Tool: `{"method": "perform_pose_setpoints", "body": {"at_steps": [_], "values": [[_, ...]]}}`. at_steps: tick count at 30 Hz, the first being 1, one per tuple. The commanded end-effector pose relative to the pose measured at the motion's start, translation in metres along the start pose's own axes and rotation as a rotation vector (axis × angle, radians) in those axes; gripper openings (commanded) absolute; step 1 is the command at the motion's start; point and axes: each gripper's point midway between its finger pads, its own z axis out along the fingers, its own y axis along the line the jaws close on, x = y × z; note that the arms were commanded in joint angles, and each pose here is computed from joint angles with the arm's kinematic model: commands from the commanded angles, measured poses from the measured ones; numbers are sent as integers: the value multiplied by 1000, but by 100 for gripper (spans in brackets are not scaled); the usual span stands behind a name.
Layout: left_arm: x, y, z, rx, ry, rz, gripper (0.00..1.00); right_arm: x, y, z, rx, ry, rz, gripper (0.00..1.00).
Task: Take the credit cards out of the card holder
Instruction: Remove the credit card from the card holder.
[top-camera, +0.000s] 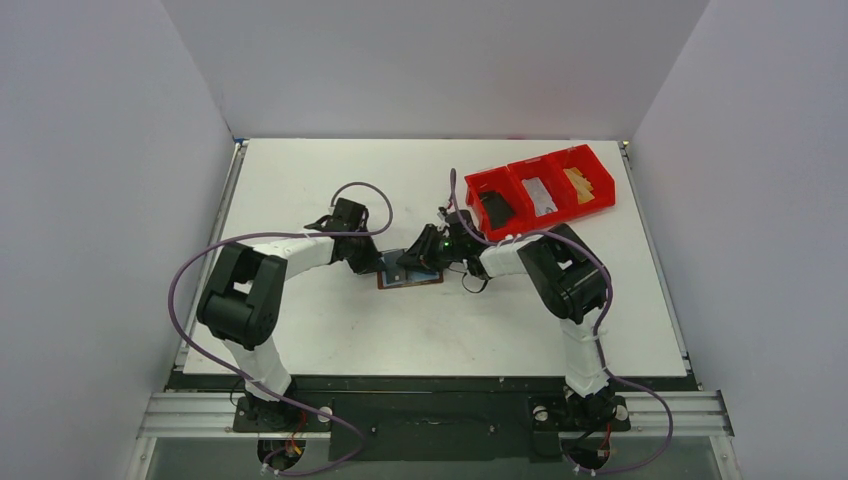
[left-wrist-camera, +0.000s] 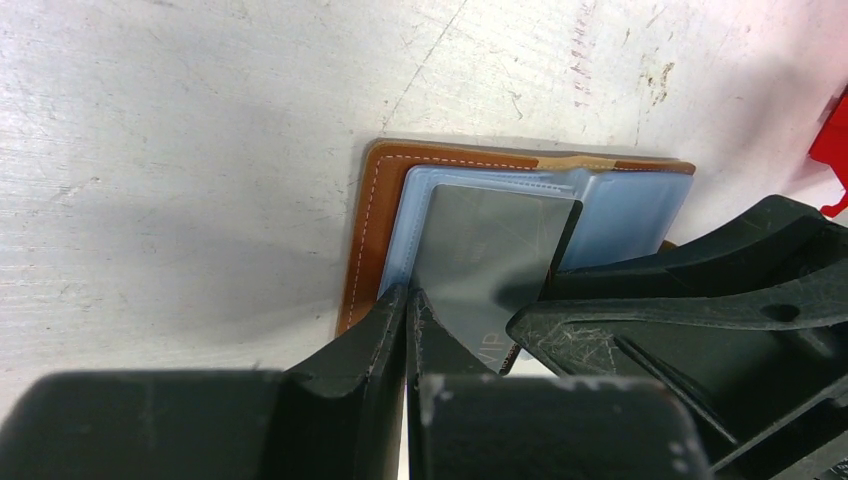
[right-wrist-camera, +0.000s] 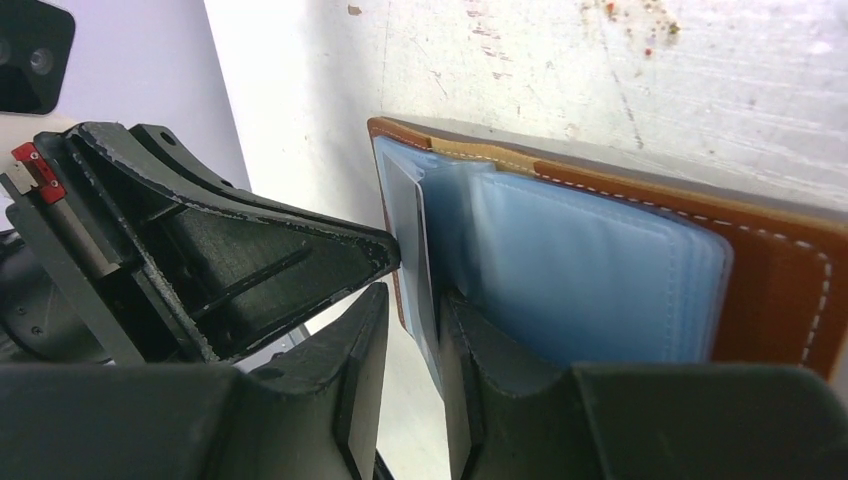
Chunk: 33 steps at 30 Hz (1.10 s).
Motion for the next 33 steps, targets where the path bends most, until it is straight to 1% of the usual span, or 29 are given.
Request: {"method": "perform_pose_setpoints", "body": {"at_steps": [1, 5, 12, 18, 23, 28, 33], "values": [[18, 21, 13, -90, 54, 13, 0, -12, 36, -12, -124, -41, -28, 21], [18, 21, 13, -89, 54, 12, 0, -13, 34, -11, -124, -42, -17, 16], [21, 24, 14, -98, 62, 9, 0, -16, 31, -10, -145, -58, 10, 13], [21, 28, 14, -114, 60, 5, 0, -20, 29, -11, -171, -74, 45, 6], [22, 31, 15, -129, 66, -1, 0, -26, 25, -14, -178, -95, 60, 5], [23, 35, 16, -146, 69, -6, 0, -30, 22, -18, -189, -109, 82, 1], [22, 39, 16, -170, 65, -5, 0, -31, 17, -20, -174, -114, 86, 0]]}}
